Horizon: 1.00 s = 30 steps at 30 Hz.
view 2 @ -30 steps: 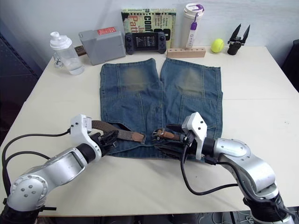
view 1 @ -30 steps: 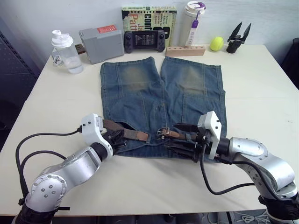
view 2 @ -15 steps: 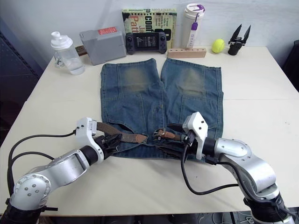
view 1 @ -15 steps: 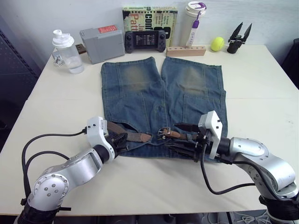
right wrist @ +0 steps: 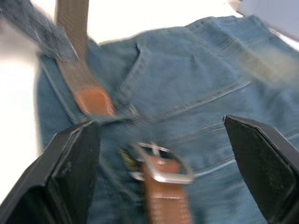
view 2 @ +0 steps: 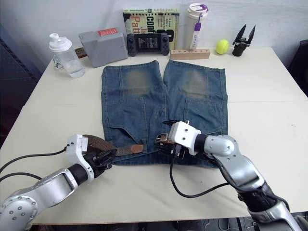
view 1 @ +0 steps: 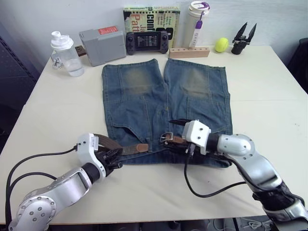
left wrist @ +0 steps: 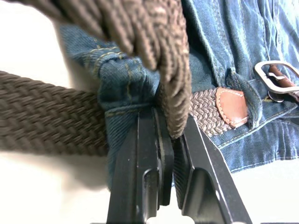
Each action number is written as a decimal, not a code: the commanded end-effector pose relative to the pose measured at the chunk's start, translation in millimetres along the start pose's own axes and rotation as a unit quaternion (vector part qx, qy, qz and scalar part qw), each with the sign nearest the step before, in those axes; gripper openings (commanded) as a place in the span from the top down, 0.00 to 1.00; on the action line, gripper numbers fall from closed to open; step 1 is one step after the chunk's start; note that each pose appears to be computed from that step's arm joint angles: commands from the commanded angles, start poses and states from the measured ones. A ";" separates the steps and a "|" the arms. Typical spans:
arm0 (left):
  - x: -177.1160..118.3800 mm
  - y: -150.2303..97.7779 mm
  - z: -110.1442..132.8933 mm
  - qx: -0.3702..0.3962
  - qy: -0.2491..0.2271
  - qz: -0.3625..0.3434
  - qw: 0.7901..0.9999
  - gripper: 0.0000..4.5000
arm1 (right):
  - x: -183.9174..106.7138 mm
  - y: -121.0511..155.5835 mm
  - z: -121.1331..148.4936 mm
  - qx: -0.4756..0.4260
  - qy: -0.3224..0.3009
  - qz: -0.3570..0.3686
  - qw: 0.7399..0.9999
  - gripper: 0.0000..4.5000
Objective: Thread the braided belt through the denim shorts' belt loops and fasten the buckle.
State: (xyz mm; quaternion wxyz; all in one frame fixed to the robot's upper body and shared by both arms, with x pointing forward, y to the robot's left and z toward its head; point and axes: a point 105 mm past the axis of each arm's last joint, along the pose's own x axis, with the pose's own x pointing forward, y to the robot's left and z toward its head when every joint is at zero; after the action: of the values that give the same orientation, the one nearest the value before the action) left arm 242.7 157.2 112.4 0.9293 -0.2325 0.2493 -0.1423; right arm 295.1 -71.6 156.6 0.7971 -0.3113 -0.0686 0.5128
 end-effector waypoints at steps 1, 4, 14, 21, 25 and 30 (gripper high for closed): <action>-3.2 10.8 10.0 -0.001 -0.024 0.023 0.999 1.00 | 16.4 -3.9 8.4 -0.124 -0.012 0.011 0.992 0.02; -4.2 13.0 14.4 -0.006 -0.033 0.027 0.999 1.00 | 28.7 0.7 8.2 -0.169 -0.021 0.034 0.985 0.02; -12.4 22.7 31.3 -0.001 -0.059 0.046 0.997 1.00 | 52.3 16.9 9.9 -0.275 -0.040 0.074 0.958 0.02; -9.8 15.0 24.5 0.005 -0.046 0.034 0.998 1.00 | 66.1 3.4 30.6 -0.259 -0.075 0.010 0.963 0.02; -7.9 13.2 24.4 0.006 -0.044 0.031 0.999 1.00 | 61.2 -3.0 32.7 -0.241 -0.076 -0.010 0.968 0.02; -5.8 11.4 24.7 0.008 -0.041 0.028 0.999 1.00 | 54.8 -4.5 37.2 -0.235 -0.085 -0.024 0.968 0.02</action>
State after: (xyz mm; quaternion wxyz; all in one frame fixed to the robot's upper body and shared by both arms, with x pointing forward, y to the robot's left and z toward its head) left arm 253.1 181.6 124.1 0.9427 -0.2279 0.2219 -0.1004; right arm 313.2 -10.3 159.8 0.6988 -0.4575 -0.2293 0.4999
